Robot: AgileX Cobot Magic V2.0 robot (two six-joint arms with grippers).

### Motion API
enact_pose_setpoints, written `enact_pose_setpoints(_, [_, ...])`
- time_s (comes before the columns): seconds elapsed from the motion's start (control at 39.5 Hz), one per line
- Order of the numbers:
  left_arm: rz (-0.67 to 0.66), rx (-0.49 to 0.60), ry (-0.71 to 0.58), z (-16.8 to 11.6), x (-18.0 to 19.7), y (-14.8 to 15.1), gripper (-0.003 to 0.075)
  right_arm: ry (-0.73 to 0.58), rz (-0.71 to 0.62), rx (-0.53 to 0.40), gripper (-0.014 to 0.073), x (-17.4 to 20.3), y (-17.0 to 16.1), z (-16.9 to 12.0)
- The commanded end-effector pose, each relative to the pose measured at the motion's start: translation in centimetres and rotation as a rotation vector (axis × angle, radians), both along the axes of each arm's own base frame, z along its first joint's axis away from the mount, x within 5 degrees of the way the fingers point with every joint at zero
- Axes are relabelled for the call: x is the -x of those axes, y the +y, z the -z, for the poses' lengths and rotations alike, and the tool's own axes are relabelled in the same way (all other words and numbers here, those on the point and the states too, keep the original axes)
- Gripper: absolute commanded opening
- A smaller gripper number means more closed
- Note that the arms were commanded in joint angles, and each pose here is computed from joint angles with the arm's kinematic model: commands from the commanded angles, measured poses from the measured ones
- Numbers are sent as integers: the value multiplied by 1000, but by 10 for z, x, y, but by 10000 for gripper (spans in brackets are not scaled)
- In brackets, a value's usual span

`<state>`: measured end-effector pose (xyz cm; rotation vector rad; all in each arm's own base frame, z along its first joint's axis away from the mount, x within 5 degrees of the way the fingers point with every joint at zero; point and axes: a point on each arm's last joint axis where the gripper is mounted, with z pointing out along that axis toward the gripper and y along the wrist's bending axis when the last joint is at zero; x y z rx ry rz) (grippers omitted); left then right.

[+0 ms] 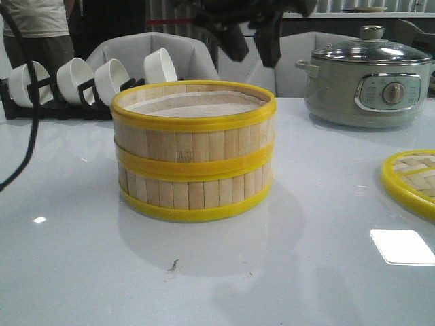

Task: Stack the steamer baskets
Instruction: 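Raise the left gripper away from the stacked baskets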

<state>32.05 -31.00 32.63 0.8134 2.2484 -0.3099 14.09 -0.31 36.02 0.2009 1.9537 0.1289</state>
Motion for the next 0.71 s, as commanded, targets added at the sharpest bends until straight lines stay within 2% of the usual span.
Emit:
enact_pose_setpoints(0.0, [2, 130, -173, -63, 15, 14, 142, -124, 4, 12, 434, -2, 0, -20])
enact_pose_setpoints(0.03, [2, 131, -188, -68, 16, 16, 85, -124, 4, 12, 434, -2, 0, -20])
enact_pose_setpoints(0.05, [1, 132, -202, -73, 18, 19, 80, -124, 4, 12, 434, -2, 0, -20])
enact_pose_setpoints(0.1, [0, 130, -230, -81, 21, 23, 113, -124, 4, 12, 434, -2, 0, -20])
enact_pose_setpoints(0.23, [-20, 113, -290, -101, 27, 41, 94, -124, 4, 12, 434, -2, 0, -20])
enact_pose_setpoints(0.33, [-78, 161, -306, -119, 28, 61, 94, -124, 4, 12, 434, -2, 0, -20])
enact_pose_setpoints(0.53, [-228, 245, -393, -163, 34, 126, 94, -124, 4, 12, 434, -2, 0, -20])
enact_pose_setpoints(0.68, [-347, 261, -455, -183, 48, 180, 94, -124, 3, 6, 434, -2, 0, -20])
